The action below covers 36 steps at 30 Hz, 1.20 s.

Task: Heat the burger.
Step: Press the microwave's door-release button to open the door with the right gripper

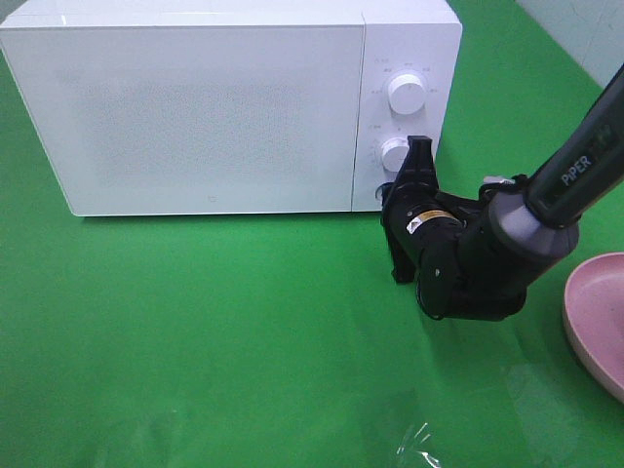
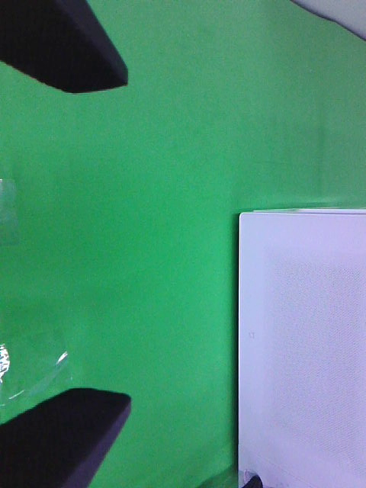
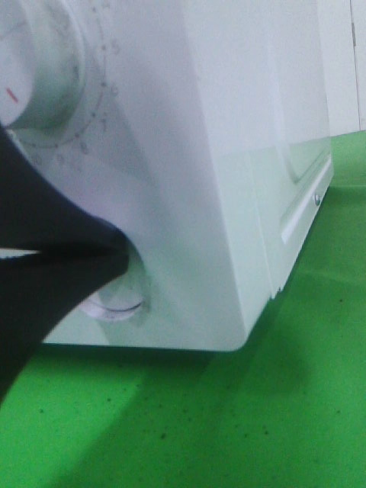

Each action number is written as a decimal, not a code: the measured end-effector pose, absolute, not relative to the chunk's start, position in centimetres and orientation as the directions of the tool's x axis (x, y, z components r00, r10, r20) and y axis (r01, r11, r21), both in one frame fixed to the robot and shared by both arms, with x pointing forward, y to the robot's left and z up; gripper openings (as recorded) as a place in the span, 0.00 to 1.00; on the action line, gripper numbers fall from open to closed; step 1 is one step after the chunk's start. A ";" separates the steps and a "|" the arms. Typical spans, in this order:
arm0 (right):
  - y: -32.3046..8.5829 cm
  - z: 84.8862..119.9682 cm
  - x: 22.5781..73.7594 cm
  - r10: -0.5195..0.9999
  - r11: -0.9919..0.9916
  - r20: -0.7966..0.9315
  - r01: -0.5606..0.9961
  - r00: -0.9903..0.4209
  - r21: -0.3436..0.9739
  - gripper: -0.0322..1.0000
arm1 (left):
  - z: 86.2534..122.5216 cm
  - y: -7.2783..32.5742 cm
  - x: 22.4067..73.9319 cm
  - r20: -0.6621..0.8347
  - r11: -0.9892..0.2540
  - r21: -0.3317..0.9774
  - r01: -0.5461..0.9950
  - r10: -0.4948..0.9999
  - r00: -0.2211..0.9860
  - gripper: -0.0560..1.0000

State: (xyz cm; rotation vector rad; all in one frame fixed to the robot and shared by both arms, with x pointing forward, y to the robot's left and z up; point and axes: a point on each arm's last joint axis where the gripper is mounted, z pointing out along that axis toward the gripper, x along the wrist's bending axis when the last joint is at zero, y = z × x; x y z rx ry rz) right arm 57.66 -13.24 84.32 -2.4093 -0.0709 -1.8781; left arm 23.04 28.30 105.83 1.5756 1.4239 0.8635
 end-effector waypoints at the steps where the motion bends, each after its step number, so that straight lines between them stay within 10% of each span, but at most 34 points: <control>1: -13.2 84.3 57.7 -0.016 -0.995 0.969 0.089 0.245 -0.039 0.06 | 105.8 28.3 23.0 -0.036 -0.020 0.904 0.426 0.992 0.124 0.98; 36: -12.3 83.7 58.9 -0.033 -0.999 0.959 0.001 0.283 -0.035 0.06 | 105.8 28.3 23.0 -0.036 -0.020 0.904 0.426 0.992 0.124 0.98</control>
